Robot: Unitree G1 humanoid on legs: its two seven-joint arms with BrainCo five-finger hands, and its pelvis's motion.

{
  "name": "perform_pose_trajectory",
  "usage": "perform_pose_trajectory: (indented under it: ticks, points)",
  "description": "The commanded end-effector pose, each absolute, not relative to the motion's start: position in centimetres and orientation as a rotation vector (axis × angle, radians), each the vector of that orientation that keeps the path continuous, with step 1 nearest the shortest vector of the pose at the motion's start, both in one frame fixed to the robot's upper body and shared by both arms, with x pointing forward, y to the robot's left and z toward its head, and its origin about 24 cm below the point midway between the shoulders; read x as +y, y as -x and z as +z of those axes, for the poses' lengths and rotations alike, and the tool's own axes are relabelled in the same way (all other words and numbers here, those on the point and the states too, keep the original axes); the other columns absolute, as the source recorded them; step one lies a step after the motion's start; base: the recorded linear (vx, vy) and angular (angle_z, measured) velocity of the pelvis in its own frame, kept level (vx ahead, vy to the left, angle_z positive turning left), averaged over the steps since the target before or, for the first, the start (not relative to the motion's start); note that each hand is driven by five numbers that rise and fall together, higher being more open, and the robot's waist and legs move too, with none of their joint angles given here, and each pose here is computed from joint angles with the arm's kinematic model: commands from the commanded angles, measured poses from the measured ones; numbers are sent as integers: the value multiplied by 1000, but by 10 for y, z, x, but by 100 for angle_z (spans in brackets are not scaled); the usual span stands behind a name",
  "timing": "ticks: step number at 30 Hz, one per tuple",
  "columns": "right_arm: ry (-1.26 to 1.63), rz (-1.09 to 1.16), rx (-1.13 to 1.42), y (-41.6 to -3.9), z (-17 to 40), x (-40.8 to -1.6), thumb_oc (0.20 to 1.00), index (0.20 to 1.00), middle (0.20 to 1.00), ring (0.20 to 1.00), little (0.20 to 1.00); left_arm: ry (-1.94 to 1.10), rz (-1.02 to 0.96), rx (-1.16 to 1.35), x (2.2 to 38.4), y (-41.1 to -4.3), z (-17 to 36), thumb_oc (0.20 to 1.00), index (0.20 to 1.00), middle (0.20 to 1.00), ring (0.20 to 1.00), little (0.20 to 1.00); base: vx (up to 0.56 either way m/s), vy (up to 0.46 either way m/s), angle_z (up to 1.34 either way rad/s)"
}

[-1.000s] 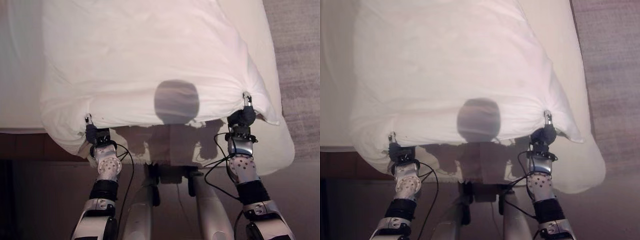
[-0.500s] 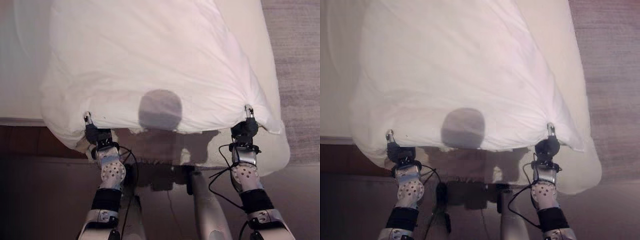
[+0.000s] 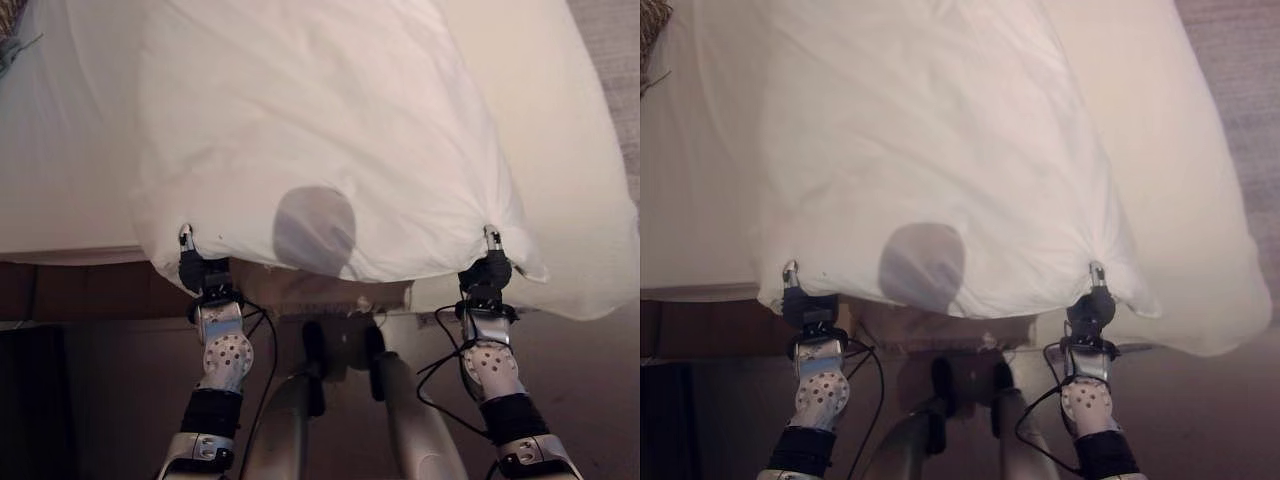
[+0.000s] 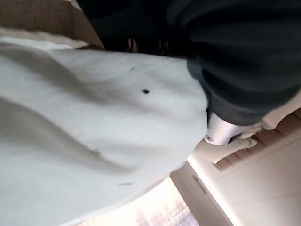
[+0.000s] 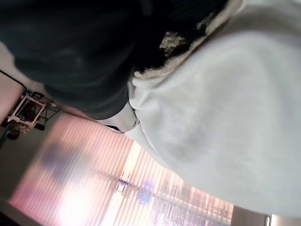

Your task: Make the bed

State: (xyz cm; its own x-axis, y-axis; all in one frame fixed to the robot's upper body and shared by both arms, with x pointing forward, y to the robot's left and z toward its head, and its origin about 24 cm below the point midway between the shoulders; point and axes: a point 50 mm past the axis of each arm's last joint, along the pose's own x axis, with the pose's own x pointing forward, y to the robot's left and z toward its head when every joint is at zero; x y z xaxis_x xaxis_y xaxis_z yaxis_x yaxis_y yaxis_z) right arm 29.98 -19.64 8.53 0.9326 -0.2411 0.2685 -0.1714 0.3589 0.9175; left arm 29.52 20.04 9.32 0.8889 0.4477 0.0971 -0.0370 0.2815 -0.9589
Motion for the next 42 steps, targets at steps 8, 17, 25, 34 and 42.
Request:
perform_pose_trajectory:
  ticks: [8,17,25,34,42]
  points:
    - [-1024,-60,-450,-285,92,-228,200,200,200,200,200,1137,253,-452,195,-285,106,200,200,200,200,200,-59,-60,1]
    - [-1067,-98,-456,-290,92,-226,200,200,200,200,200,1135,289,-494,204,-282,111,200,200,200,200,200,6,203,2]
    - [-1105,-117,-445,-291,89,-220,200,200,200,200,200,1119,215,-395,185,-297,104,200,200,200,200,200,41,603,12]
    - [-1100,-128,-371,-291,73,-208,200,200,200,200,200,1033,243,-386,192,-289,102,200,200,200,200,200,-8,445,-22]
    - [-1036,-130,-331,-281,61,-214,200,200,200,200,200,1091,253,-325,179,-284,88,200,200,200,200,200,-36,39,0]
